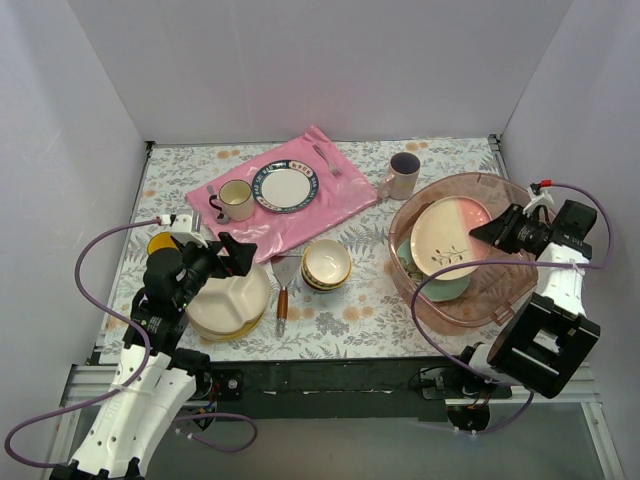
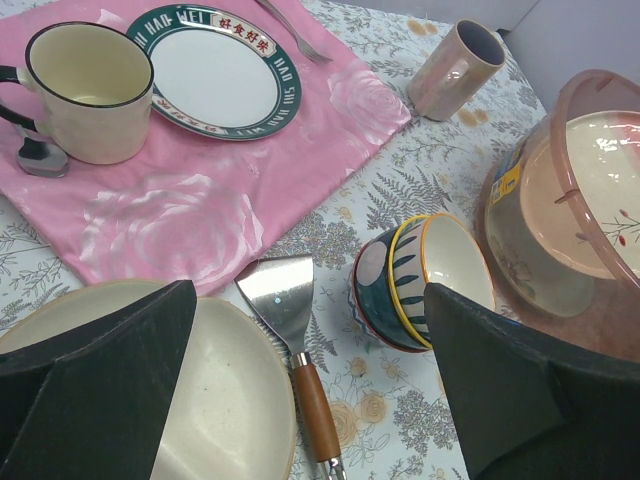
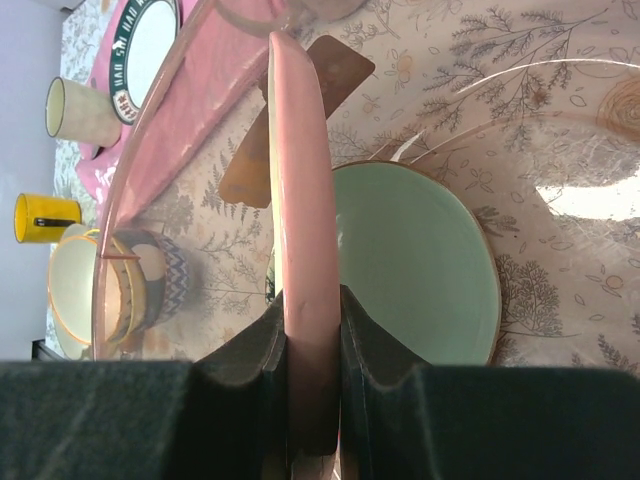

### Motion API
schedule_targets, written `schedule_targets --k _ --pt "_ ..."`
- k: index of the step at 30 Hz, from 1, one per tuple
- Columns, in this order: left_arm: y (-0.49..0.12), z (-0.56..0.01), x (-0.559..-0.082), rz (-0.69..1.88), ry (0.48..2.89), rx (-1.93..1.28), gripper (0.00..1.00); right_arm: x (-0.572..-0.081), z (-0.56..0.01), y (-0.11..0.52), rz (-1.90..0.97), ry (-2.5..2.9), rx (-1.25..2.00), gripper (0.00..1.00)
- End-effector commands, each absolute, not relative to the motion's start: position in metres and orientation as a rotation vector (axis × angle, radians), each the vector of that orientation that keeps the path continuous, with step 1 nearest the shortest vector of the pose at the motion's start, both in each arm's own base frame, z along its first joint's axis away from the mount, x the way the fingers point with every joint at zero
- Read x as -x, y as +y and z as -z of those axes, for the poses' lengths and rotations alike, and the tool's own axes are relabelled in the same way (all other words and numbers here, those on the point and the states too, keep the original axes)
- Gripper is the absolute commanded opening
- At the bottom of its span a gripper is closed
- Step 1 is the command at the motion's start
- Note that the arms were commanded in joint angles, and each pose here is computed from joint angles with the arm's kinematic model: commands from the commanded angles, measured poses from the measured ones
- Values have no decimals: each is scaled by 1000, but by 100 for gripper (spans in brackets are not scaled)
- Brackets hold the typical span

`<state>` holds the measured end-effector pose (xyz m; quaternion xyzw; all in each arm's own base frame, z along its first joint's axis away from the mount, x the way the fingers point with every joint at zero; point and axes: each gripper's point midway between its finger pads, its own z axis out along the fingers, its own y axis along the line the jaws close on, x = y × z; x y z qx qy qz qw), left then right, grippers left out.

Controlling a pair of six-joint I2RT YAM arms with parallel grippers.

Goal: Place the mixed dishes into the plastic bin
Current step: Place the plate in the plastic bin.

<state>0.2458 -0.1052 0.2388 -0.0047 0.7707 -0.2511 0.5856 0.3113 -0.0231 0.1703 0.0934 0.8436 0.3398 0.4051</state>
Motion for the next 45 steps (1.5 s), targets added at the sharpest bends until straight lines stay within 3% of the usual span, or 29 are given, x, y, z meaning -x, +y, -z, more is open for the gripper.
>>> schedule_targets --k 1,23,45 --pt "-103 -242 -246 571 1777 8 98 -314 -188 -13 -877 2085 -154 1" --pt "-102 -243 -246 569 1773 13 98 -310 -157 -4 -838 2192 -154 17" --pt "-101 -243 -246 568 1773 14 98 -310 -140 -16 -718 2263 -162 46"
